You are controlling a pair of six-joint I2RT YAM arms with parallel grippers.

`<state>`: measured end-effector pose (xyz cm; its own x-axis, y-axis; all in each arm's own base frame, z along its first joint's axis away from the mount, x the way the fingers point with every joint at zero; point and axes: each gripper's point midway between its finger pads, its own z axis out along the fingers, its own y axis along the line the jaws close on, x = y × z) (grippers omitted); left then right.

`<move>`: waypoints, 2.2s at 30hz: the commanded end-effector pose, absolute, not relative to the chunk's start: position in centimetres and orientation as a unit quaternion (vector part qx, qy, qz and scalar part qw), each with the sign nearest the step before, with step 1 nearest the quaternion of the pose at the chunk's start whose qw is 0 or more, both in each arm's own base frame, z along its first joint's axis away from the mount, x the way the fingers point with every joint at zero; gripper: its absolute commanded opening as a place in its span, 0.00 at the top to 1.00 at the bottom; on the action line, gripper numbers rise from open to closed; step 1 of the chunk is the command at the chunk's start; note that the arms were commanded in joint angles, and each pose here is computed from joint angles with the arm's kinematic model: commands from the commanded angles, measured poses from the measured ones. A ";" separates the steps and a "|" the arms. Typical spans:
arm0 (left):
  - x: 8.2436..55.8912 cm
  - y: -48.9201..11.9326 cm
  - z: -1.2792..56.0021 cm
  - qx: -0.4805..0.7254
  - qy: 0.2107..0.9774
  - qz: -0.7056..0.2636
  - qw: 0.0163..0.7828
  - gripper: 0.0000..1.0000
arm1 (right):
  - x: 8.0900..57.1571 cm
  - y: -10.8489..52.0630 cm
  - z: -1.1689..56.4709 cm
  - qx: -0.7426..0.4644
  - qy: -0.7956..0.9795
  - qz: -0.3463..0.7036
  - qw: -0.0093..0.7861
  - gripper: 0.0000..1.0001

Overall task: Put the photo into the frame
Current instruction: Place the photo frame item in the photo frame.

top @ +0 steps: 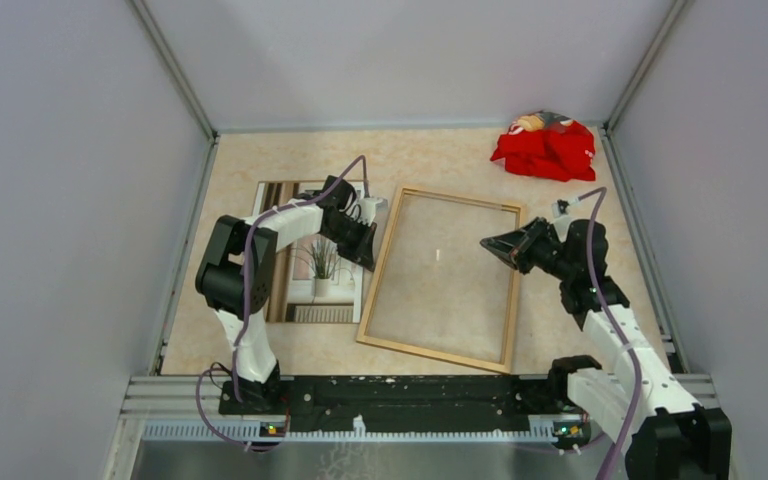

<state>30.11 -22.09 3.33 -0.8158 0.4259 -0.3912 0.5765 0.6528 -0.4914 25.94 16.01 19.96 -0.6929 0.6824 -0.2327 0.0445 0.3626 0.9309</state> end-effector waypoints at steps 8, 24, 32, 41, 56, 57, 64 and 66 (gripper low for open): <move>30.1 -22.3 3.1 0.286 0.897 -0.315 0.117 0.99 | 26.6 16.7 22.1 0.170 0.757 0.524 0.352 1.00; 30.2 -22.4 3.1 0.286 0.897 -0.316 0.115 0.99 | 26.2 18.1 24.8 0.070 0.758 0.519 0.388 1.00; 30.2 -22.3 3.0 0.285 0.899 -0.313 0.113 0.99 | 26.8 17.8 22.9 0.090 0.776 0.498 0.378 1.00; 30.3 -22.3 3.0 0.288 0.899 -0.311 0.112 0.99 | 26.5 16.3 21.7 0.111 0.792 0.451 0.397 1.00; 30.3 -22.2 2.9 0.289 0.900 -0.308 0.110 1.00 | 26.4 14.3 17.1 0.136 0.820 0.387 0.399 1.00; 30.4 -22.1 2.9 0.288 0.900 -0.307 0.110 1.00 | 26.5 14.3 16.9 0.135 0.820 0.386 0.400 1.00; 30.5 -22.2 2.8 0.288 0.900 -0.309 0.108 1.00 | 26.7 14.0 15.7 0.134 0.831 0.369 0.395 1.00; 30.5 -22.3 2.8 0.289 0.900 -0.309 0.109 1.00 | 26.6 14.0 15.4 0.135 0.831 0.369 0.393 1.00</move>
<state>29.83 -21.77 2.52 -0.8213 0.4453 -0.3567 0.5703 0.6584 -0.4913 26.08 13.85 14.98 -0.6764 0.5318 -0.5096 -0.0180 0.6798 0.7332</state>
